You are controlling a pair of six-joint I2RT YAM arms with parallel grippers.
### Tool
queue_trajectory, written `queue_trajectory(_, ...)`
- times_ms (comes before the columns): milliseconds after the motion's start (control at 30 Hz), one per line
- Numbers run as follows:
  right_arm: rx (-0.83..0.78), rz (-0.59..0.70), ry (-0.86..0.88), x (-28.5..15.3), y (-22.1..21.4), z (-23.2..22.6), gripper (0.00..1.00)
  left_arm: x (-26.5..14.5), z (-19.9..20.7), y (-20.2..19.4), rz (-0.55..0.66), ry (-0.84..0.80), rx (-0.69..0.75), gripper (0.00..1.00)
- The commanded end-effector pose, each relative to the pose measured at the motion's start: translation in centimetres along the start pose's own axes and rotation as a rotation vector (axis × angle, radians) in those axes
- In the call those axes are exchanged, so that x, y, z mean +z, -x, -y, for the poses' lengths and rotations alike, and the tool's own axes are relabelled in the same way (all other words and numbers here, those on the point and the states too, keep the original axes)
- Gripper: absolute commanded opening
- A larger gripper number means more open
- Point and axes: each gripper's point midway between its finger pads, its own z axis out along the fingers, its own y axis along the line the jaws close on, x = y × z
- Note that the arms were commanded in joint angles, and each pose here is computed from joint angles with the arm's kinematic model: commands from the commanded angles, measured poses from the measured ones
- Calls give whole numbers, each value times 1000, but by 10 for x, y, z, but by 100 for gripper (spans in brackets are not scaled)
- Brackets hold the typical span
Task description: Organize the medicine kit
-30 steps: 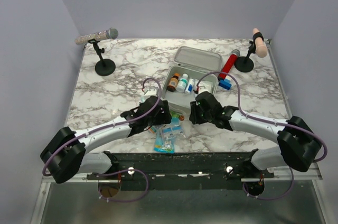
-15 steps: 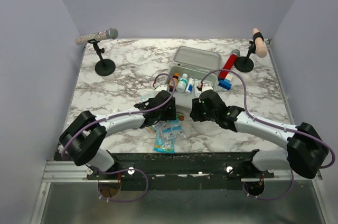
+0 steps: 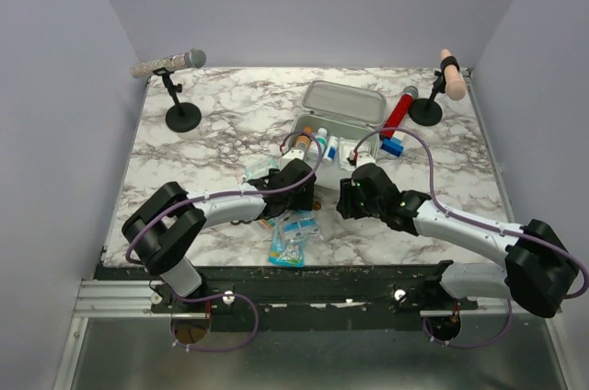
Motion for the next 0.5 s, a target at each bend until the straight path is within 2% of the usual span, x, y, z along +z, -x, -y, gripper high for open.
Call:
queue_trajectory(0, 4, -15, -15, -2, -9, 6, 47, 5, 12, -7, 0, -8, 75, 83)
queue_trajectory(200, 8, -21, -17, -2, -13, 8, 47, 6, 10, -19, -2, 43, 148, 82)
queue_trajectory(267, 9, -21, -17, -3, -14, 9, 47, 7, 5, -21, -4, 65, 158, 79)
queue_trajectory(467, 14, -6, -17, -7, -9, 8, 47, 5, 3, -18, 24, 68, 163, 60)
